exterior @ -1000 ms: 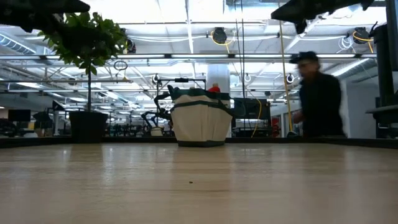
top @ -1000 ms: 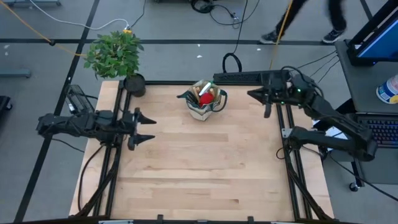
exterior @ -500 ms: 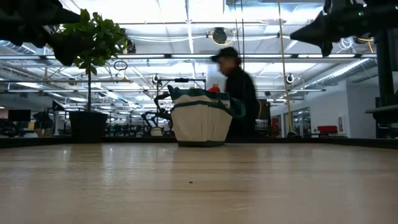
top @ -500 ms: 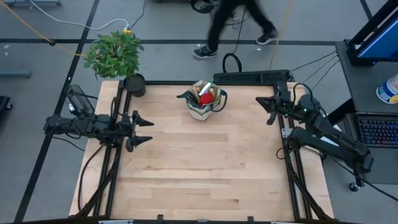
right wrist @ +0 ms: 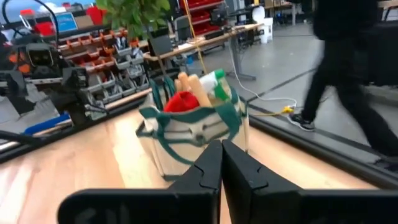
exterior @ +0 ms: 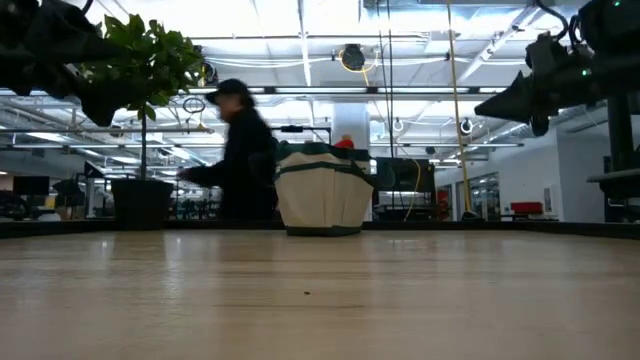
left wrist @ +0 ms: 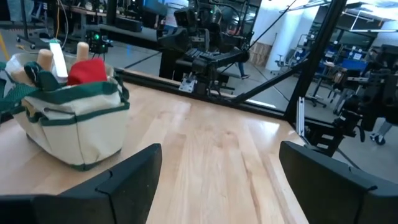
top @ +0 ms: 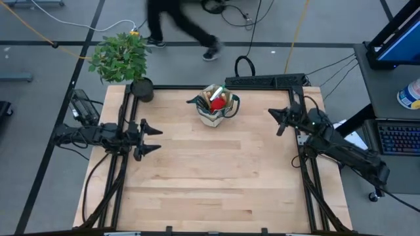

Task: Pick & Place Garden tools in Gardening bag
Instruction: Return to Home Position

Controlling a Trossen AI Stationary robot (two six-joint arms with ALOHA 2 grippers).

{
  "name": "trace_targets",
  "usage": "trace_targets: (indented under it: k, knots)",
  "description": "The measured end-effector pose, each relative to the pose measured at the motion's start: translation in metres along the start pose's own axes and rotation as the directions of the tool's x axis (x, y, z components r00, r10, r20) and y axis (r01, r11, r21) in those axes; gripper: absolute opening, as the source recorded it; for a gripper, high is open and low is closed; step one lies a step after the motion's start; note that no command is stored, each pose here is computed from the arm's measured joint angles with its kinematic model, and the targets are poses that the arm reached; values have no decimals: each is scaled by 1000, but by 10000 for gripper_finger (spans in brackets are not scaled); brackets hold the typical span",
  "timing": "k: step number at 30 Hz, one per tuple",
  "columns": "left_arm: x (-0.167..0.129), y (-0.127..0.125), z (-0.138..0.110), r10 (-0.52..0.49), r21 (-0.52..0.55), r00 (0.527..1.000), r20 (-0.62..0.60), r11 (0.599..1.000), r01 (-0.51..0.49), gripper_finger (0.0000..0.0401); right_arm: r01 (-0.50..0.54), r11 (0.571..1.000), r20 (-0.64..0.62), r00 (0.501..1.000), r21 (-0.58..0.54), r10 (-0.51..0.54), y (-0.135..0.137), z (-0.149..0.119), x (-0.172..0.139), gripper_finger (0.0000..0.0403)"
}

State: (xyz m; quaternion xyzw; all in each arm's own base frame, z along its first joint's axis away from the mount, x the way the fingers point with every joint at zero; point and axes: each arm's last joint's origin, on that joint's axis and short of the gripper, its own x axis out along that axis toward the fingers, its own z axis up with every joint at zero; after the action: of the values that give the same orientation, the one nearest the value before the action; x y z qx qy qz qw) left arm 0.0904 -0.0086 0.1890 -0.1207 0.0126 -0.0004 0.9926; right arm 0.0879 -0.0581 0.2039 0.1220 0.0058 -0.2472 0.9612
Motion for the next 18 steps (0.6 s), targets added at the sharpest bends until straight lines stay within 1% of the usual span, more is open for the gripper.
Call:
trace_targets:
  k: [2,4,8,10,11,14,16,18]
  knots:
    - [0,1,-3,0,0,1000,-2,1000,0,333,18,1000,7,1000,2,-18,-2,-6,2,0]
    - [0,1,-5,3,0,1000,-11,1000,-3,333,41,999,40,998,3,-41,-5,-12,4,0]
    - [1,2,-10,7,-7,1000,-27,1000,-7,333,111,994,169,980,-11,-107,-10,-23,6,0]
    - [2,3,-13,12,-19,999,-36,1000,-12,333,105,993,260,961,-47,-89,-9,-16,5,0]
    - [2,3,-14,12,-28,999,-38,1000,-13,333,107,992,278,957,-68,-84,-8,-14,4,0]
    - [3,3,-15,8,-47,999,-34,999,-9,333,124,983,223,970,-134,-92,-9,-20,6,0]
    - [3,3,-15,-2,-49,999,-37,999,0,333,106,981,240,969,-163,-65,-8,-18,5,0]
    - [3,3,-15,-11,-46,999,-39,999,10,333,100,982,263,963,-162,-54,-8,-15,5,0]
